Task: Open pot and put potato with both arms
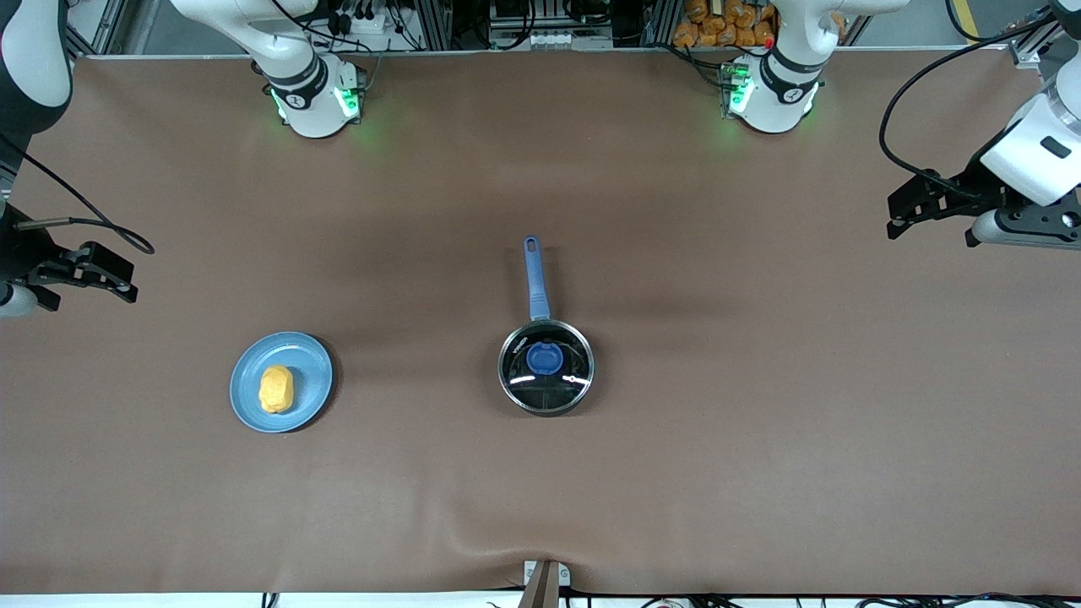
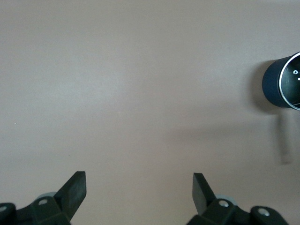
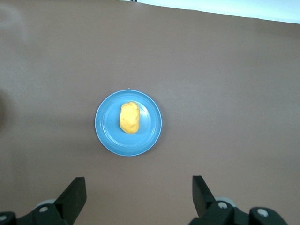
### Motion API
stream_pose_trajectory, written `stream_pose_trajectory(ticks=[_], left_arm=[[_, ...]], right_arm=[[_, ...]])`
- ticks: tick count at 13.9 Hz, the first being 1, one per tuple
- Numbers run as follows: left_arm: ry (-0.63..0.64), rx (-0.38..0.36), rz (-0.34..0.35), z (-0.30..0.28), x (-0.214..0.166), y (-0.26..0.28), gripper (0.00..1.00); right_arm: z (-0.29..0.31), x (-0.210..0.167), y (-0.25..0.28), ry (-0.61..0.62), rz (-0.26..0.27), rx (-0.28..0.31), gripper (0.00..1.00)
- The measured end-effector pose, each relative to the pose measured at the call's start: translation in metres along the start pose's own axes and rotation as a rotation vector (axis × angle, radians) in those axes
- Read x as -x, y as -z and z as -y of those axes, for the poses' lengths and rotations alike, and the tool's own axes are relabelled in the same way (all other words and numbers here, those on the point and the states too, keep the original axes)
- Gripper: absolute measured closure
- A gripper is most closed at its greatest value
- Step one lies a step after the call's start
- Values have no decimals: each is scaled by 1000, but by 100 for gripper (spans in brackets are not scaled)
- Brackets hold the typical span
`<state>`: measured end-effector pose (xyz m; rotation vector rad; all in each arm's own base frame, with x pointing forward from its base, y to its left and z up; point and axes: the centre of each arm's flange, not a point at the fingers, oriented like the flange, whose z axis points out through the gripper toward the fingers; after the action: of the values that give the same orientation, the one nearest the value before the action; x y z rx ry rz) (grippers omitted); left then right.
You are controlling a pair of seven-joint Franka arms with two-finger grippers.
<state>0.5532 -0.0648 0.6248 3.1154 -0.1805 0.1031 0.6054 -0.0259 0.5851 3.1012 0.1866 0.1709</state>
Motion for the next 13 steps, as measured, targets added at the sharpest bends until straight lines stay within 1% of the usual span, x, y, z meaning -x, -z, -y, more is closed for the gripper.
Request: stream_pose_trajectory(ticks=[4, 7, 9, 11, 13], left_arm=[[8, 0, -14, 2, 2, 7, 0], [83, 0, -19, 5, 3, 10, 0], [107, 0, -19, 7, 3, 10, 0], [117, 0, -20, 13, 3, 11, 0], [121, -1, -23, 15, 3, 12, 0]], right_arm=[[0, 0, -1, 0, 1, 0, 0], [-2, 1, -3, -4, 7, 0, 0], [-3, 0, -7, -6, 15, -1, 0], [-3, -2, -20, -6, 33, -2, 0], [-4, -11, -46, -5, 38, 2, 0]])
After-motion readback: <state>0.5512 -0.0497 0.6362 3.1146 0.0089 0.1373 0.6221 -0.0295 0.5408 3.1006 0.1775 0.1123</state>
